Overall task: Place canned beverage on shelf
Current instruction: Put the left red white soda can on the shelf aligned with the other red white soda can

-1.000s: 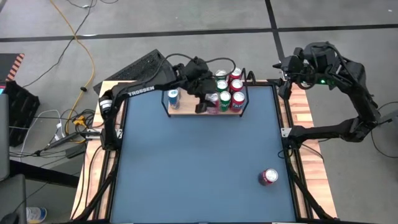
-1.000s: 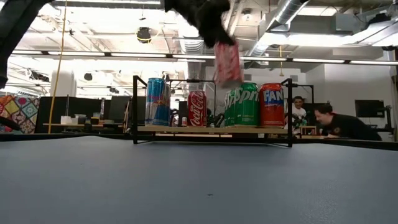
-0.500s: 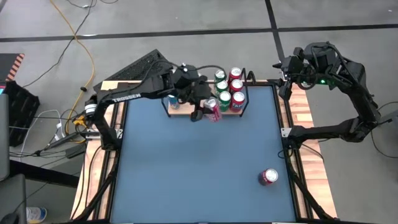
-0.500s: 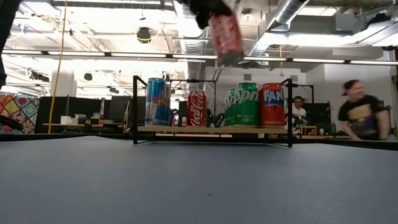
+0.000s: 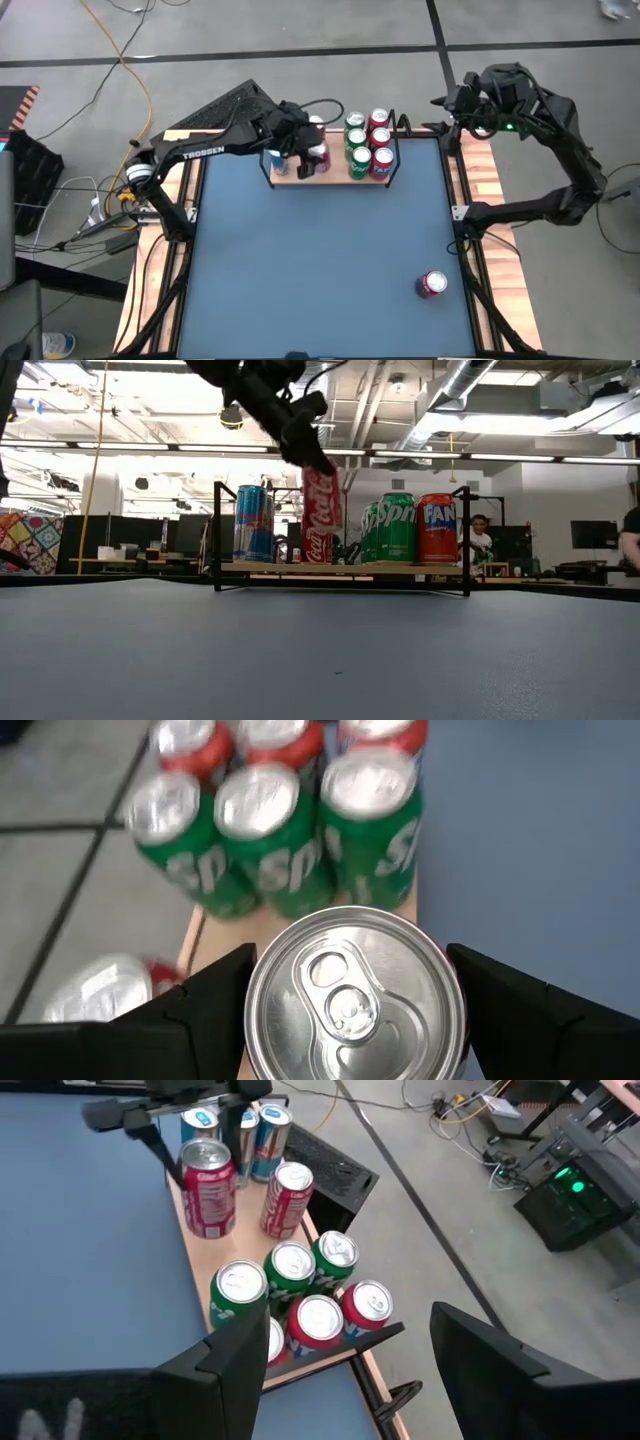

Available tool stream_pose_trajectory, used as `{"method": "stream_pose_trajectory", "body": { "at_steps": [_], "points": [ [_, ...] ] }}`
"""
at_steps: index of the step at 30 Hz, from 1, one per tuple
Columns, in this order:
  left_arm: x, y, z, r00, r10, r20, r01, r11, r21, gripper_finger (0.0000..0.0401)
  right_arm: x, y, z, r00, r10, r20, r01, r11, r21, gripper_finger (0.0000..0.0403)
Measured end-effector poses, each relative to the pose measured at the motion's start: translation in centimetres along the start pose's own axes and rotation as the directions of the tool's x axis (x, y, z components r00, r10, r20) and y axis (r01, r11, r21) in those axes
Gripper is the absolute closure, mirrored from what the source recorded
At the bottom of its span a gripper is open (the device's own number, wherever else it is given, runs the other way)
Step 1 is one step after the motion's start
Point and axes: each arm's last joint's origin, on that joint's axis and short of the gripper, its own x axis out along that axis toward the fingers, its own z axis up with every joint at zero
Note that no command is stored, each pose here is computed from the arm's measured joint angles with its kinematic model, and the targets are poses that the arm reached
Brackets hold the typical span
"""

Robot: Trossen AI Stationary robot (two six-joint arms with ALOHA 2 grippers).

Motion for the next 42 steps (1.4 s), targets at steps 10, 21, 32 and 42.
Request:
{"method": "stream_pose_trajectory", "body": {
  "at_steps": [10, 21, 32, 42],
  "points": [
    [0.4, 1.0, -1.8, 0.998, 0.03, -0.06, -0.03, 1.0, 0.005, 0.0125, 0.9, 0.0, 0.1, 0.999, 0.014, -0.036, -0.014, 1.0, 0.001, 0.0143],
    [1.9, 0.9, -2.5, 0.995, 0.046, -0.094, -0.043, 0.999, 0.032, 0.0125, 0.9, 0.0, 0.1, 0.999, 0.013, -0.036, -0.013, 1.0, 0.001, 0.0143],
    [2.8, 0.7, -3.1, 0.986, 0.092, -0.139, -0.088, 0.996, 0.034, 0.0125, 0.8, -0.2, -0.1, 0.999, 0.001, -0.042, -0.001, 1.0, 0.011, 0.0143],
    [2.8, 0.8, -2.8, 0.988, 0.098, -0.119, -0.096, 0.995, 0.022, 0.01, 0.8, -0.8, -0.3, 0.998, -0.026, -0.056, 0.028, 0.999, 0.031, 0.0143]
  ]
}}
